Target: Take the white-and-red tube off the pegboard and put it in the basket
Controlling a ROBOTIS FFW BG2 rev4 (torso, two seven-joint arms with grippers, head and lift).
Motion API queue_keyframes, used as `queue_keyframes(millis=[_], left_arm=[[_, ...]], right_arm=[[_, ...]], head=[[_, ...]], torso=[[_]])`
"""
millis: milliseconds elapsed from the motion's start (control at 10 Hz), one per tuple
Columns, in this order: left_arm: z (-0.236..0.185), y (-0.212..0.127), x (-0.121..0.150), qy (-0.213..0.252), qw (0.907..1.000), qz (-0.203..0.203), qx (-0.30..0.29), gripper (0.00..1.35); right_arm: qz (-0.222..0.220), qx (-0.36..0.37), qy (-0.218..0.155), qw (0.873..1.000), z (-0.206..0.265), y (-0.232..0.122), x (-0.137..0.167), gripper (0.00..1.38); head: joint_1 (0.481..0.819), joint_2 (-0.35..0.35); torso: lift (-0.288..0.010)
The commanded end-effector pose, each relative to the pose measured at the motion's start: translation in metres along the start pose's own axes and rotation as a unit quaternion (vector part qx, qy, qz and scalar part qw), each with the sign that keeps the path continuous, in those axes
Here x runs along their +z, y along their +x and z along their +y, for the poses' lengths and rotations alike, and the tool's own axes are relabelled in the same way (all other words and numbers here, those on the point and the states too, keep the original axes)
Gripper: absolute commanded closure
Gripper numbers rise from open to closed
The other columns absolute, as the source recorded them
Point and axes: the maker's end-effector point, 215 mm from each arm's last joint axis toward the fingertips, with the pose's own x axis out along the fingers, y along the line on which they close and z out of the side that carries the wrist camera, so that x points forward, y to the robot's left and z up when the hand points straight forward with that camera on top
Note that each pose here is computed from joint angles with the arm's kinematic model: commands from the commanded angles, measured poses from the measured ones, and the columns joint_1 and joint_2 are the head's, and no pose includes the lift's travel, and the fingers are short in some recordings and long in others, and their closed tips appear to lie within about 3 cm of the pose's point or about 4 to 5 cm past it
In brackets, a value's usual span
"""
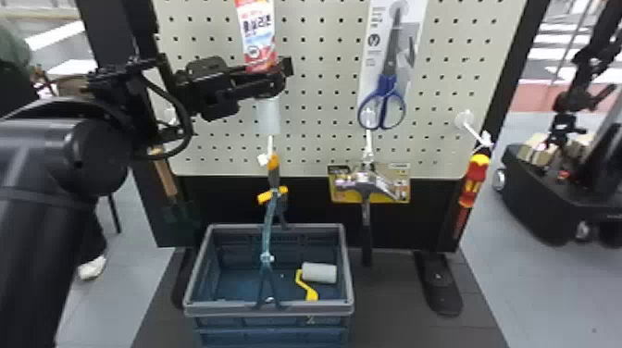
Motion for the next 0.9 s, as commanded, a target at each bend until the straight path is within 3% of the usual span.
queue_keyframes(millis=[0, 500, 800], left_arm=[[0.000, 0.000, 0.001, 0.001, 1.0000, 0.000, 0.000, 1.07], [0.000, 0.001, 0.003, 0.002, 1.0000, -0.001, 0.000, 1.07], [-0.003, 0.005, 0.018, 0.017, 0.9998, -0.005, -0.006, 1.07]], right_arm=[[0.000, 0.000, 0.000, 1.000, 0.000, 0.000, 0.000, 0.31], [-0.002, 0.000, -0.001, 1.000, 0.000, 0.001, 0.002, 0.31], [-0.002, 0.001, -0.002, 1.000, 0.000, 0.002, 0.002, 0.31]], head=[[0.549, 0.000], [0.549, 0.000], [0.549, 0.000]], torso=[[-0.100], [-0.100], [-0.100]])
